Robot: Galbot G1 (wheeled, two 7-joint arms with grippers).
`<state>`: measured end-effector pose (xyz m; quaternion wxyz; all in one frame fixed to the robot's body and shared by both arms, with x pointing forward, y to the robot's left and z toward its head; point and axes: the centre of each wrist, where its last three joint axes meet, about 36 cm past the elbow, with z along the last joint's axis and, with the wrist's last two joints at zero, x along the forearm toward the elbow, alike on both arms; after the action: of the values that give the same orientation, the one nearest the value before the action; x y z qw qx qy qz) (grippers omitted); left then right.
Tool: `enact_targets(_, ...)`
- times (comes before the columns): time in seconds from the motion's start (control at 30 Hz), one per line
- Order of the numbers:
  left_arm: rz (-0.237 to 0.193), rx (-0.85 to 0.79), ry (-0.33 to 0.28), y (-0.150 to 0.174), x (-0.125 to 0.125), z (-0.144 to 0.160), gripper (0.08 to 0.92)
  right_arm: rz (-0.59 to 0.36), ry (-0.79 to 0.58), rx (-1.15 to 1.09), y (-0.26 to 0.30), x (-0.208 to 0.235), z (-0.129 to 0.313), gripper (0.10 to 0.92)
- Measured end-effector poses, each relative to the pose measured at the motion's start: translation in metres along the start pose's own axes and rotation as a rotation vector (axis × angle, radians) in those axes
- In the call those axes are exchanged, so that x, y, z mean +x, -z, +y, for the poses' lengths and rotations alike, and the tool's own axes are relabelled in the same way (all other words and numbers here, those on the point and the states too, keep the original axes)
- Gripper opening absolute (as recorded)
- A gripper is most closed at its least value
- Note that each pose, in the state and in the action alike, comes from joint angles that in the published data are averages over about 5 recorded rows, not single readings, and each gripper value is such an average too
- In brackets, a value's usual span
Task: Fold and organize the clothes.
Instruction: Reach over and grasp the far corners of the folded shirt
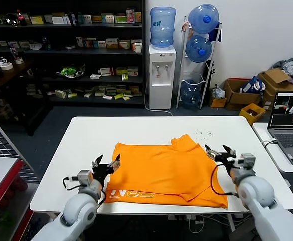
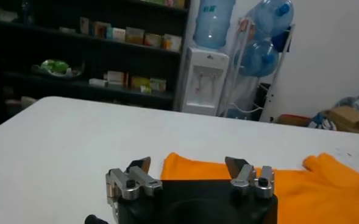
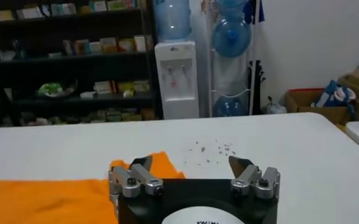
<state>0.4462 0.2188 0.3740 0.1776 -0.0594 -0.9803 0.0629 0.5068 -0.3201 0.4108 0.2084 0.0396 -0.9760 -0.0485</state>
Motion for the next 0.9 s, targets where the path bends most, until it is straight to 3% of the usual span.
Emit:
enact_targets(0.2, 0.041, -0.033, 0.003, 0.008, -0.062, 0.014, 0.823, 0.043, 0.012, -0.008, 0.009, -0.057, 0.022, 0.823)
enact_targets(0.37, 0.083, -0.054, 0.014, 0.013, -0.095, 0.025, 0.823, 0.109, 0.012, -0.006, 0.003, -0.087, 0.037, 0.823)
enact_targets(0.6, 0.133, -0.069, 0.024, 0.012, -0.115, 0.034, 0.823, 0.17, -0.007, 0.005, -0.004, -0.108, 0.042, 0.823)
enact_targets(0.9, 0.161, -0.072, 0.028, 0.014, -0.127, 0.035, 0.823, 0.214, -0.024, 0.013, -0.008, -0.119, 0.045, 0.819)
